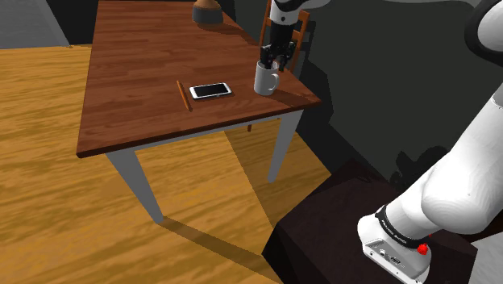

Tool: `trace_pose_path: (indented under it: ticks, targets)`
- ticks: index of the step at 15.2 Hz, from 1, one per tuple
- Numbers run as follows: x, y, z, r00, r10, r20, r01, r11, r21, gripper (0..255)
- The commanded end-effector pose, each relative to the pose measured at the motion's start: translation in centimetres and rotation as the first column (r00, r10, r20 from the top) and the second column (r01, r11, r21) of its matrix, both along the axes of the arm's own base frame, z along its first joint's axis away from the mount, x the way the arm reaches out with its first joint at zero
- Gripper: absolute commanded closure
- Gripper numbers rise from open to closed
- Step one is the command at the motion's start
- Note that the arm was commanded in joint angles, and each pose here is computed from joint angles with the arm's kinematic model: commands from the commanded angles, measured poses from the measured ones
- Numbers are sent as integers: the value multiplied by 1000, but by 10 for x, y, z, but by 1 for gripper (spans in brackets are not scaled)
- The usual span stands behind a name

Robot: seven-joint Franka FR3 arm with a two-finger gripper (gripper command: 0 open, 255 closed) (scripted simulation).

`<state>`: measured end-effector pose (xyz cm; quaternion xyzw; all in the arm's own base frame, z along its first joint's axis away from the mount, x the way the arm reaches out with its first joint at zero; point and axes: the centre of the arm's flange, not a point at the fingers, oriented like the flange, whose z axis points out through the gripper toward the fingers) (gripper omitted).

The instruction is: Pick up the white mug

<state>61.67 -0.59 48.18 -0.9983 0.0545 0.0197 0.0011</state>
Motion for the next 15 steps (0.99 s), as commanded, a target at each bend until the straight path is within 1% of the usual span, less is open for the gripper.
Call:
trace_pose_path:
  ticks: [1, 9, 15]
  targets:
    - [0, 0, 0, 1000, 0, 0, 0, 1000, 0, 255]
    - [0, 0, -1, 1000, 0, 0, 0, 1000, 0, 255]
    - [0, 0, 31, 1000, 0, 0, 0, 1000, 0, 255]
